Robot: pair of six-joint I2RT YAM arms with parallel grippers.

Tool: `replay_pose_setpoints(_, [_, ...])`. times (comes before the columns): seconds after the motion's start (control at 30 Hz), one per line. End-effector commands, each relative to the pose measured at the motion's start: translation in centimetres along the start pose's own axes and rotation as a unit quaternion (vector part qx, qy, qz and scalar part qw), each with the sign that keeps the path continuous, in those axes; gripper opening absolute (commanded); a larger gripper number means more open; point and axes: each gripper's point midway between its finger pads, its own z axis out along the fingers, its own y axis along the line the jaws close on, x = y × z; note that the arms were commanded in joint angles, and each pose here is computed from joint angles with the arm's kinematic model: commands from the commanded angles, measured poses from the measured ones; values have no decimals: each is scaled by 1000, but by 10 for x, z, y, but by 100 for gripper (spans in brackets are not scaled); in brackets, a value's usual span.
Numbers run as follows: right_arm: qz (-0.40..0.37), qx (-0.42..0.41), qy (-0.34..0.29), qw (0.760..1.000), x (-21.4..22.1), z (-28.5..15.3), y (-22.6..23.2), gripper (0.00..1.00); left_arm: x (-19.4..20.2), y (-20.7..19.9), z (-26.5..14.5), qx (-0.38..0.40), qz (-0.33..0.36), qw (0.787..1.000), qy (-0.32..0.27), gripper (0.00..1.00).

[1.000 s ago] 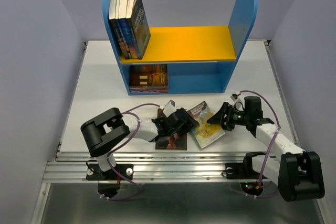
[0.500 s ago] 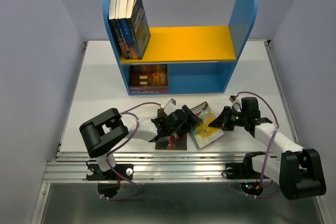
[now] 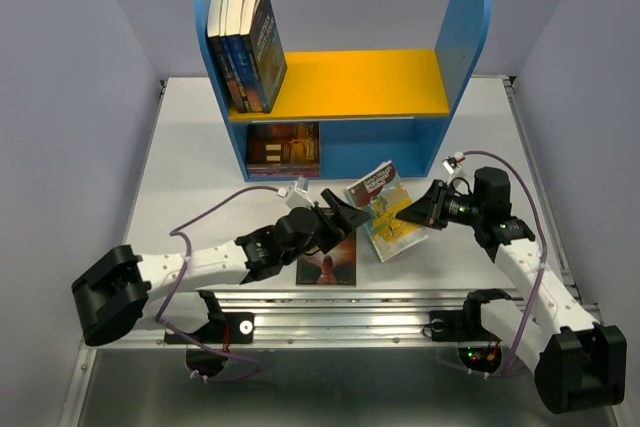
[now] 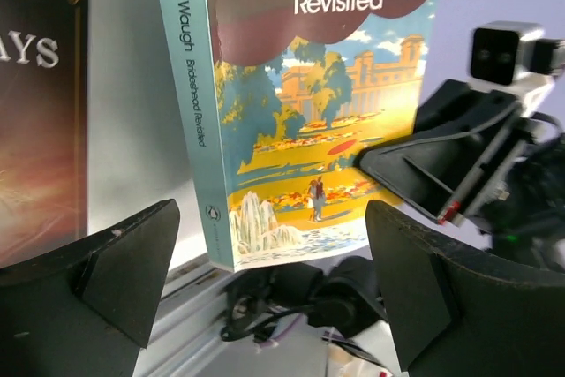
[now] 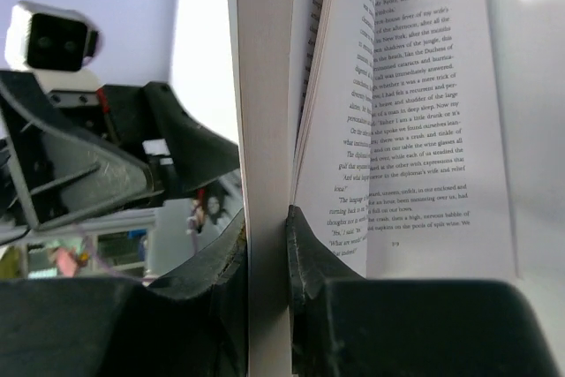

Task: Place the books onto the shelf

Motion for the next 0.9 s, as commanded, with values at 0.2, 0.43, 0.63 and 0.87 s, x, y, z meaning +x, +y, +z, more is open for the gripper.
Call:
replay_pose_setpoints(0.2, [-83,-187,-10,979,-22,-41,120,1,-37,-23,-42,60,46,996,-54,99])
replay_pose_setpoints(0.43, [-85,-224,8,971,-15,-56,143,1,-42,-46,-40,89,62,992,-62,99])
replay_pose_setpoints(0.63, [-73,-236,29,969,-9,-59,146,1,-42,-69,-41,137,73,986,-61,99])
replay_pose_setpoints(0.87, [-63,-268,48,960,0,-58,156,1,-43,-104,-55,240,72,966,-63,99])
